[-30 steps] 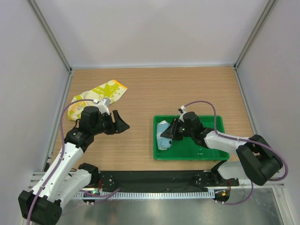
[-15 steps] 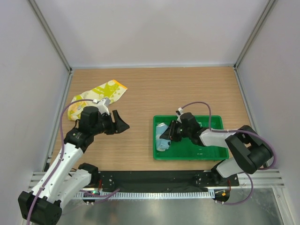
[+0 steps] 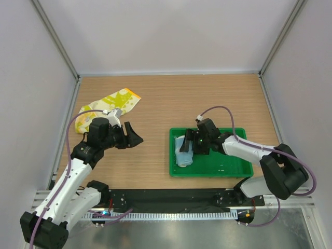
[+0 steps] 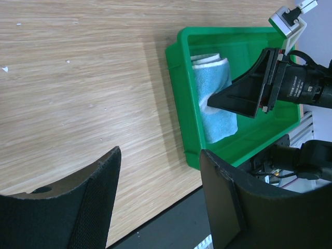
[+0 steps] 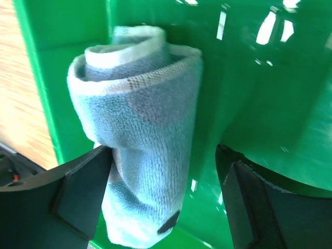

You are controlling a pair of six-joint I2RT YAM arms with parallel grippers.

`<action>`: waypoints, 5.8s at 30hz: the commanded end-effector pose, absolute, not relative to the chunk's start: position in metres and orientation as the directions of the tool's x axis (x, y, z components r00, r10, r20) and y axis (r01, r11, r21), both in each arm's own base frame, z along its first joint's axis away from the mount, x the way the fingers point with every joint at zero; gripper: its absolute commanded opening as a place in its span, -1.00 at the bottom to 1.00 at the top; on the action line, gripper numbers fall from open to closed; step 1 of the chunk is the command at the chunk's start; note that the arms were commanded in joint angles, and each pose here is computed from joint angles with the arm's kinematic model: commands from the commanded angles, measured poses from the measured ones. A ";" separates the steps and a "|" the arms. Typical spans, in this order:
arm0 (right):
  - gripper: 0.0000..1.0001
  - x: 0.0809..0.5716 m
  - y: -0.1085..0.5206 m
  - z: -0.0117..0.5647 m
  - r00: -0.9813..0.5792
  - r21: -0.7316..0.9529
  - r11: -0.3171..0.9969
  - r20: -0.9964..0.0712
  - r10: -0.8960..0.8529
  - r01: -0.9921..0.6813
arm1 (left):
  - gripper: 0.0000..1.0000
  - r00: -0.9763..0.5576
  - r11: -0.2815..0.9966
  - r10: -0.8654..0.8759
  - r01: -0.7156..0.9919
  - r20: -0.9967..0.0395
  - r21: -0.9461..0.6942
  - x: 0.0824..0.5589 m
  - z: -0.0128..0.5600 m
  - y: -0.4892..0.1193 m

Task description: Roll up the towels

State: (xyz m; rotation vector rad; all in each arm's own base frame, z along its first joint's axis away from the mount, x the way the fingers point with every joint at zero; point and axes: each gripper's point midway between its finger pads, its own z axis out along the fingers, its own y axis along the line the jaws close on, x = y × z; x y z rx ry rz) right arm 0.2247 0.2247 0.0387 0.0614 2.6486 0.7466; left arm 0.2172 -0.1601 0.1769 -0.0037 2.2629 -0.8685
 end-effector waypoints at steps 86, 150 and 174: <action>-0.06 0.215 0.388 0.097 -0.873 0.287 0.874 -0.417 -0.254 -0.391 | 0.25 -0.737 0.781 -0.249 0.230 -0.628 -0.580 0.221 0.182 -0.157; -0.10 0.252 0.212 0.127 -0.887 0.197 0.953 -0.445 -0.122 -0.230 | 0.37 -0.773 0.995 -0.073 -0.102 -0.630 0.009 0.416 0.141 -0.103; -0.10 0.226 0.188 0.109 -0.898 0.158 0.958 -0.412 -0.156 -0.239 | 0.00 -0.882 0.984 0.011 -0.074 -0.471 0.162 0.534 0.034 -0.101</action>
